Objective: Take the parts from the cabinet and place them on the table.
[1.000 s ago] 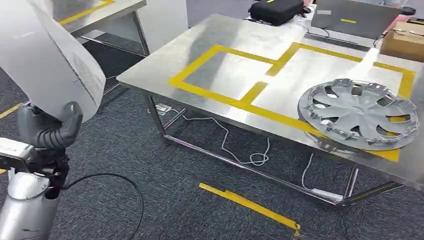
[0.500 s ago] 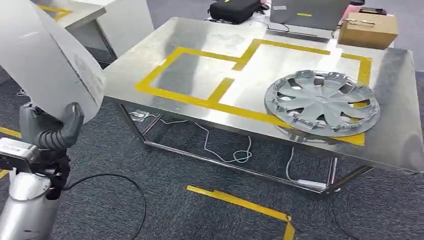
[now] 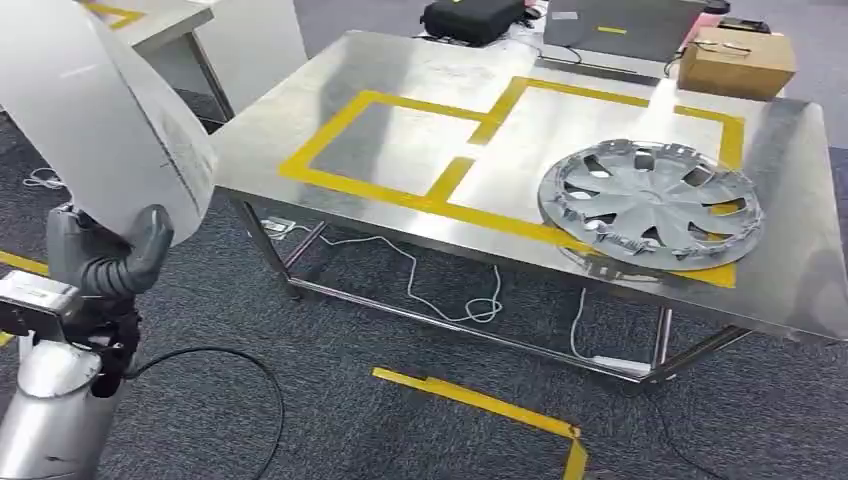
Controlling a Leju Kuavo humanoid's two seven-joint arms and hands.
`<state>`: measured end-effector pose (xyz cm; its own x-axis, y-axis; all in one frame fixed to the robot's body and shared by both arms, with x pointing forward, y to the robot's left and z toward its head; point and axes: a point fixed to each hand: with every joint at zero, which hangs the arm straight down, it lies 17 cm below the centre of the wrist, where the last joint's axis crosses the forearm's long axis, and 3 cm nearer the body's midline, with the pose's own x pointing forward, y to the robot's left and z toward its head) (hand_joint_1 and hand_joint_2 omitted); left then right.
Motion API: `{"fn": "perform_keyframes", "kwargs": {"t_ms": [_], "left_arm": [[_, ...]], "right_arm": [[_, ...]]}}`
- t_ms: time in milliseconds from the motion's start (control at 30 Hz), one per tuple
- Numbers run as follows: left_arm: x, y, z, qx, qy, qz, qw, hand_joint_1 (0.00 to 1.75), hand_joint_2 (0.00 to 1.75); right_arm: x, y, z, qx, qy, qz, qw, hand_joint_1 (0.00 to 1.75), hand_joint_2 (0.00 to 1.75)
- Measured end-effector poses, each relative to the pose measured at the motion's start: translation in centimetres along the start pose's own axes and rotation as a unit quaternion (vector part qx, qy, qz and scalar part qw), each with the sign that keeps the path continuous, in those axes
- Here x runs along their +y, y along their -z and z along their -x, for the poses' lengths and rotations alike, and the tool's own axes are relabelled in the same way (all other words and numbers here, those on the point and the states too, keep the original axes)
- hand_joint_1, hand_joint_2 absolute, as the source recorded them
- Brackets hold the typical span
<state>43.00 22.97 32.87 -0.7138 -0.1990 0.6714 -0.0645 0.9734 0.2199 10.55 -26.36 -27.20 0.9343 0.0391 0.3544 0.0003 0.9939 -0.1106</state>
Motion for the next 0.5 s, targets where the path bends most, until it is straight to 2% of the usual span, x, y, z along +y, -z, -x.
{"fn": "perform_keyframes", "kwargs": {"t_ms": [500], "left_arm": [[0.00, -0.22, 0.19, 0.003, 0.002, 0.003, 1.000, 1.75, 1.75]], "right_arm": [[0.07, 0.01, -0.15, -0.002, 0.000, -0.001, 1.000, 0.00, 1.75]]}}
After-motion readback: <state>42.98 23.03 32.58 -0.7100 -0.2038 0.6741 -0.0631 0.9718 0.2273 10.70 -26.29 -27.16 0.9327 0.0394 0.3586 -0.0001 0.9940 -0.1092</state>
